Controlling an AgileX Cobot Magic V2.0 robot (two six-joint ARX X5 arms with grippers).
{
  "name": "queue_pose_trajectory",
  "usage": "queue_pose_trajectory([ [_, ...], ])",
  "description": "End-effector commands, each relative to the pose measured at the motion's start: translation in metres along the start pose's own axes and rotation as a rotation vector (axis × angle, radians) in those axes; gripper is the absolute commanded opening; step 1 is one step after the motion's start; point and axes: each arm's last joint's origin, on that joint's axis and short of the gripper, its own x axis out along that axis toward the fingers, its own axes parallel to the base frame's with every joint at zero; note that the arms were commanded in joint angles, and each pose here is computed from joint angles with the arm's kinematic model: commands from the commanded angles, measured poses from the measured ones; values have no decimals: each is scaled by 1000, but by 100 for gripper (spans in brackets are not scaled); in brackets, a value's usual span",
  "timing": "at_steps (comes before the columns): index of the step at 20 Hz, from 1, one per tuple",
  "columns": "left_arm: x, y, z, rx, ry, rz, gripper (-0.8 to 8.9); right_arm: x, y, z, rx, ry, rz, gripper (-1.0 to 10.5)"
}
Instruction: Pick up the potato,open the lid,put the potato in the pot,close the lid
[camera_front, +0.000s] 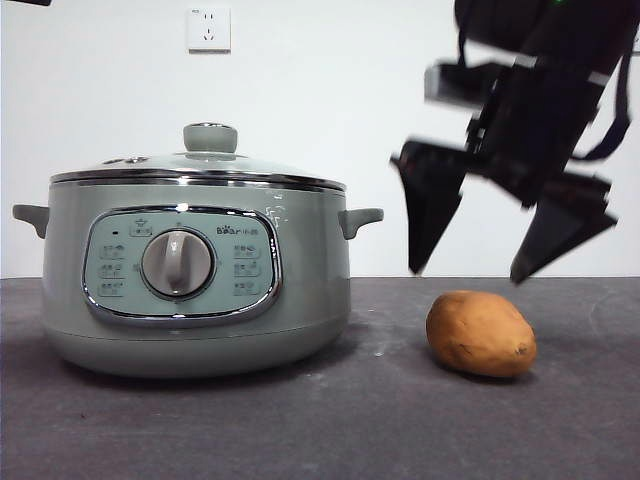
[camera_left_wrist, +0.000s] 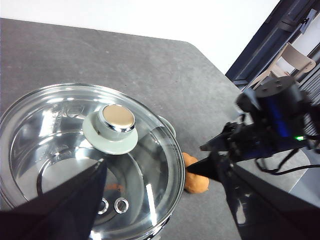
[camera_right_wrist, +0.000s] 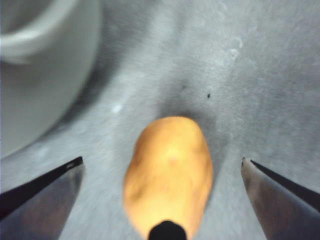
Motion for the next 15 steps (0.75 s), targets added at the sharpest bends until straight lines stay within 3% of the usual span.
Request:
queue_pose_trajectory([
  [1,-1,-2,2,22,-6,-6,377,21,1,-2,16,43,-9,538],
  [5,-1,-2,1,20,-3,-5,377,42,0,-8,36,109,-20,374],
  [9,-1,-1,1,17,1,-4,377,42,0,-8,38,114,-19,-23],
  [15,1,1,-1,2,13,41,377,12,0,-6,37,77,-10,-11],
])
